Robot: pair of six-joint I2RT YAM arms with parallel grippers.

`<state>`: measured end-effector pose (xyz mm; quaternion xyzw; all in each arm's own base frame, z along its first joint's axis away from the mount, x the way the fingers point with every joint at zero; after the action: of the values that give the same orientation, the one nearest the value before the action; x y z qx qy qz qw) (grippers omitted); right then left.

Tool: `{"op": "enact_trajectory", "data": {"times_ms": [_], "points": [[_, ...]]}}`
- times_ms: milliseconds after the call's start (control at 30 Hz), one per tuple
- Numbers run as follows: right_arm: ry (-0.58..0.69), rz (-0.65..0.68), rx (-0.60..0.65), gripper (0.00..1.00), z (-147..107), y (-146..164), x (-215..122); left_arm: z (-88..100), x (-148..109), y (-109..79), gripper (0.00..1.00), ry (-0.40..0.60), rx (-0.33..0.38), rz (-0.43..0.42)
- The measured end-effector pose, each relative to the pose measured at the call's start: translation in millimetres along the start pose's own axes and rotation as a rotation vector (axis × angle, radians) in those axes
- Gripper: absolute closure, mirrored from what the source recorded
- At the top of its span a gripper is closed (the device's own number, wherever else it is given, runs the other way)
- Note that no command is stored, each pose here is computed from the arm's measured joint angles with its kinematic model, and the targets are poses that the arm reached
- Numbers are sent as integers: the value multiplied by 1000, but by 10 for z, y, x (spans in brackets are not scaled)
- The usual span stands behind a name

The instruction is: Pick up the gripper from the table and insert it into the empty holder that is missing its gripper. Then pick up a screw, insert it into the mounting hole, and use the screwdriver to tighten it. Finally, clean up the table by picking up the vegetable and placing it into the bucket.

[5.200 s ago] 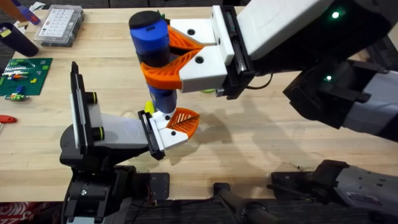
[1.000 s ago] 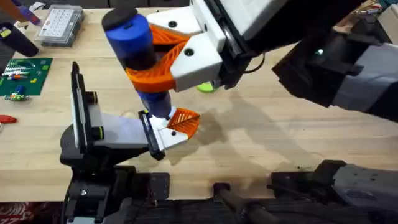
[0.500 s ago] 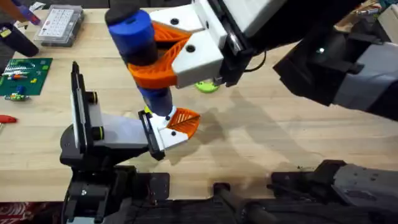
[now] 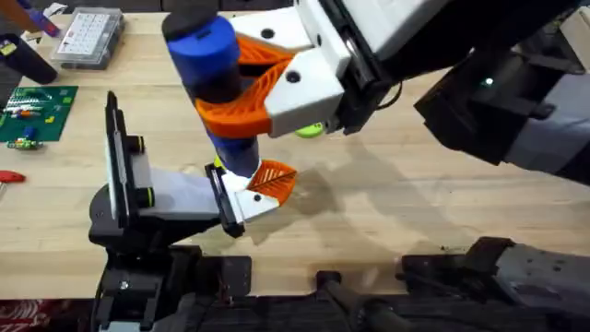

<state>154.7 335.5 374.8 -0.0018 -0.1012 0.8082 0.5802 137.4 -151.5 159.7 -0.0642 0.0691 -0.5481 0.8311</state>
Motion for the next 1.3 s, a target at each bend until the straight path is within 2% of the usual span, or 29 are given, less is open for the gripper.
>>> {"op": "enact_trajectory", "data": {"times_ms": [900, 1300], "points": [[3, -16, 12, 964, -48, -18, 0, 0, 0, 0, 984, 0, 0, 0], [14, -16, 37, 963, -148, -10, 0, 0, 0, 0, 984, 0, 0, 0]]}}
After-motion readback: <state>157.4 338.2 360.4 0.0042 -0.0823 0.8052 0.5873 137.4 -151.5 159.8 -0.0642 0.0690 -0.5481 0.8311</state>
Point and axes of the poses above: each hand's point on the last joint's axis, 136 mm out from that joint toward the fingers, its own x axis out along the fingers, its own y axis along the line the jaws close on, z = x × y, the point moved 1 cm from there along -x, back along the fingers, and after that the axes turned 6 degrees about -x, right-handed, at the moved point
